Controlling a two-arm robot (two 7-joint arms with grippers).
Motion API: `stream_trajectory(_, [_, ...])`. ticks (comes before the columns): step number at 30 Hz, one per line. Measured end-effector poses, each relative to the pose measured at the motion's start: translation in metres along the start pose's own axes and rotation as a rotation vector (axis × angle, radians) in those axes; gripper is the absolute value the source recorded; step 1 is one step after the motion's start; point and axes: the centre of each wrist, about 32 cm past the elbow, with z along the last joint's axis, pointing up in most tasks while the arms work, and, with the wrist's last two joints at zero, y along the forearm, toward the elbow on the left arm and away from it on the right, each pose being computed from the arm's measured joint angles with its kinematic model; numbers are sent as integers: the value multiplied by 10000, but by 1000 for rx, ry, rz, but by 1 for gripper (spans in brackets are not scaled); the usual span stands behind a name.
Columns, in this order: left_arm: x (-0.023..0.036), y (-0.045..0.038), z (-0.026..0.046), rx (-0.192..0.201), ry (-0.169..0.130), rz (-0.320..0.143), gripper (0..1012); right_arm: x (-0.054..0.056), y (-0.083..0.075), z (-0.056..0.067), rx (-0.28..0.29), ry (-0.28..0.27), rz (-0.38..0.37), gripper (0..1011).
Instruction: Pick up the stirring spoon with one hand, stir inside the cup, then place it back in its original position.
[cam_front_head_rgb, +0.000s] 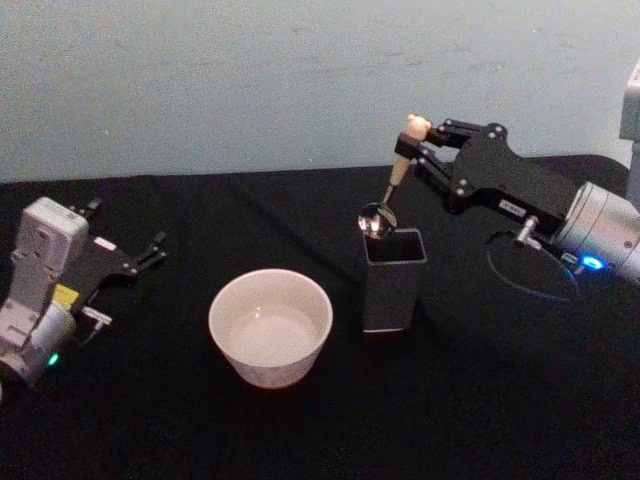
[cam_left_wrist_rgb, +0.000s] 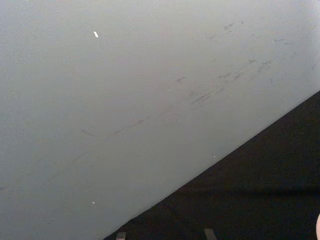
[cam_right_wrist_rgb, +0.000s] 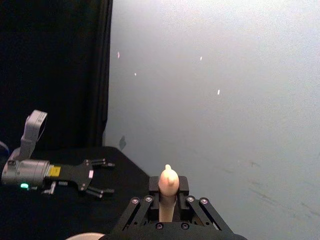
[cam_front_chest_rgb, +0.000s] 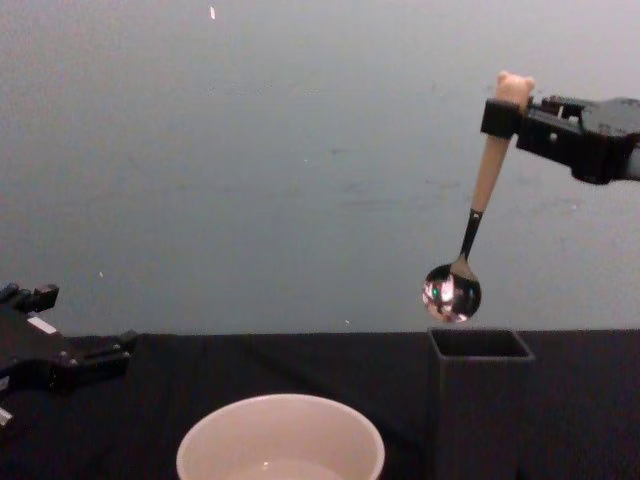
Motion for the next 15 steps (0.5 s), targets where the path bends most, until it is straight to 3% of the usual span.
stream_trajectory(3, [0,0,0,0,0,0,1001,-6,22,-13,-12,-7,7,210])
stream_trajectory(10, [0,0,0,0,0,0,1001,-200,461,-167,-31,-4,37,210])
stream_trajectory(15, [0,0,0,0,0,0,1001,-241,531,-200,-35,-1,43,210])
